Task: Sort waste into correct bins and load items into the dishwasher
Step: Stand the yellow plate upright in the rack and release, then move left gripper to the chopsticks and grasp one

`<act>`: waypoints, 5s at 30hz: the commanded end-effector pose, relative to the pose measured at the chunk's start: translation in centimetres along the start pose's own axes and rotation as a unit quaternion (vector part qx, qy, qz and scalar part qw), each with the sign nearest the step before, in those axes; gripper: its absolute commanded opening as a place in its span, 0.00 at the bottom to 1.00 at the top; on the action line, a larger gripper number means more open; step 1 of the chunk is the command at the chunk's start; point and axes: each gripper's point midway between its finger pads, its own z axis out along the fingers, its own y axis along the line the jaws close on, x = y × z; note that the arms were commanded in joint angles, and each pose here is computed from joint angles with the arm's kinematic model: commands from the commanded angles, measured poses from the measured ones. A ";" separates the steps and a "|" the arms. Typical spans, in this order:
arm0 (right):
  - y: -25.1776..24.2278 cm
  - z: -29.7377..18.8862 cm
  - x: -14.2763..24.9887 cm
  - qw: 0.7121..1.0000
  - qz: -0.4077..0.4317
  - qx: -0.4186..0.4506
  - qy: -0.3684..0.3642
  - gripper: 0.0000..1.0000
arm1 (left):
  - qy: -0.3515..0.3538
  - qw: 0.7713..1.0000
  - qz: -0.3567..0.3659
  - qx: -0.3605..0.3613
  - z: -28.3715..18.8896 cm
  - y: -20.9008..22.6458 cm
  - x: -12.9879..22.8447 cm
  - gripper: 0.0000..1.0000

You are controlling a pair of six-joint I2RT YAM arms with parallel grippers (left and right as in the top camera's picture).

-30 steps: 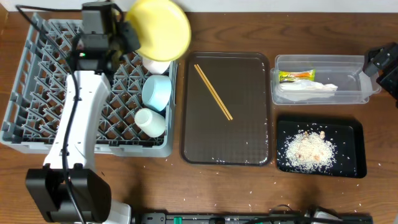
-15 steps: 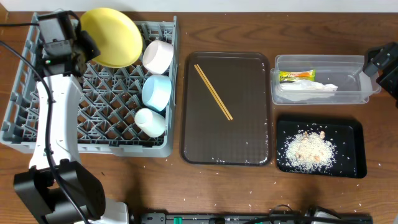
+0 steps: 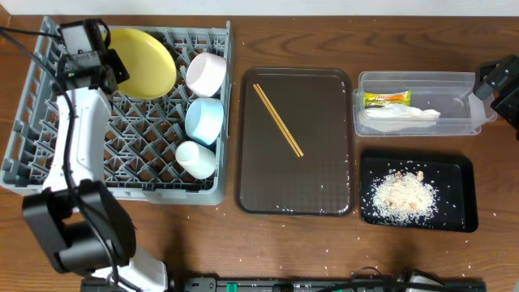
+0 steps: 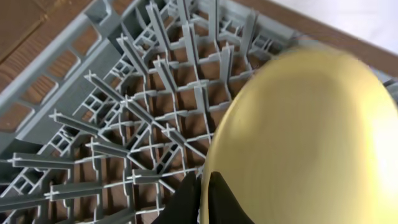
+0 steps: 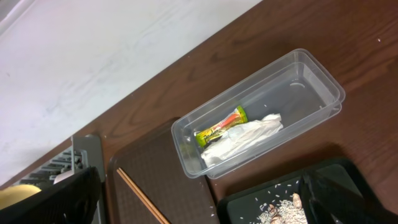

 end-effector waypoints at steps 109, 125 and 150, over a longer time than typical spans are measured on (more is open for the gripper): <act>-0.2 0.0 -0.1 1.000 0.003 0.002 -0.001 0.99 | 0.084 0.948 0.154 0.267 -23.1 -28.5 10.6 0.74; -0.2 0.0 -0.1 1.000 0.003 0.002 -0.001 0.99 | 0.301 0.934 0.145 0.123 -10.3 -31.2 24.3 0.66; -0.2 0.0 -0.1 1.000 0.003 0.002 -0.001 0.99 | 0.340 0.937 0.066 0.038 -4.6 -29.9 30.6 0.41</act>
